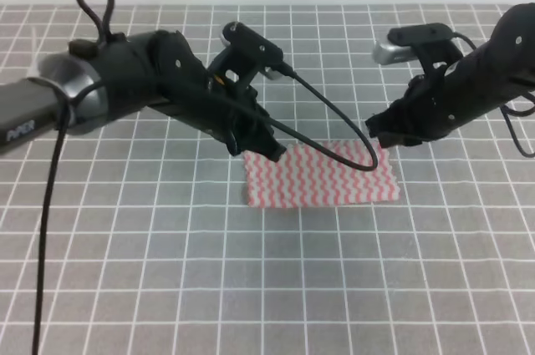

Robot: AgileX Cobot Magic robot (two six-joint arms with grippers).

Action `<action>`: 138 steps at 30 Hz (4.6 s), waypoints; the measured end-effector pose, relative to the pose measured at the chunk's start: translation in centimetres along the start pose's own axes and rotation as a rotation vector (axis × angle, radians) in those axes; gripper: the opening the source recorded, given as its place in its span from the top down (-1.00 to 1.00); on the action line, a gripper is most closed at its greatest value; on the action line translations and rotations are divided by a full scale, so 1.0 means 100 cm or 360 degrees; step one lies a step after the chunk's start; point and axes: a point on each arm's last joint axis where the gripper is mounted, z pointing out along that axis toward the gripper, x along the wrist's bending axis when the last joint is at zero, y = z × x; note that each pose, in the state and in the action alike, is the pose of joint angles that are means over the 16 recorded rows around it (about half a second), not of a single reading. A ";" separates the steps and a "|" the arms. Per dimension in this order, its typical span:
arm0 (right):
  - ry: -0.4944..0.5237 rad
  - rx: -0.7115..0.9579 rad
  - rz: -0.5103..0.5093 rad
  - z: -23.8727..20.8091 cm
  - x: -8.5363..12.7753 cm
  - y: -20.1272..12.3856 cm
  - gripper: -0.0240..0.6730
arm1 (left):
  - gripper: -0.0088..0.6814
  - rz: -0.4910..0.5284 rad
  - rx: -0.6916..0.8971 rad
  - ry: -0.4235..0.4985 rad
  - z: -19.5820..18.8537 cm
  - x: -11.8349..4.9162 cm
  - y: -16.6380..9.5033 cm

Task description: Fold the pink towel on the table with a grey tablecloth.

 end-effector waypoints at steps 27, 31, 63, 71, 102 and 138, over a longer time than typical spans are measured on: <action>-0.0046 0.0164 0.0219 0.047 -0.020 -0.014 0.15 | 0.98 -0.0115 0.0102 -0.0031 0.053 0.003 -0.026; -0.0078 0.0168 0.0215 0.046 -0.022 -0.015 0.15 | 0.98 -0.0120 0.0131 -0.0044 0.058 0.002 -0.030; -0.0135 0.0165 0.0200 0.053 -0.027 -0.016 0.75 | 0.98 -0.0129 0.0203 -0.0086 0.067 0.000 -0.039; -0.0149 0.0176 0.0207 0.054 -0.028 -0.017 0.38 | 0.98 -0.0129 0.0201 -0.0086 0.067 0.000 -0.039; -0.0088 0.0089 0.0281 0.049 -0.023 -0.010 0.93 | 0.98 -0.0129 0.0209 -0.0092 0.067 0.000 -0.039; 0.0318 -0.0083 0.0262 0.032 0.003 0.005 0.97 | 0.98 -0.0145 -0.0073 0.0117 -0.031 0.041 -0.005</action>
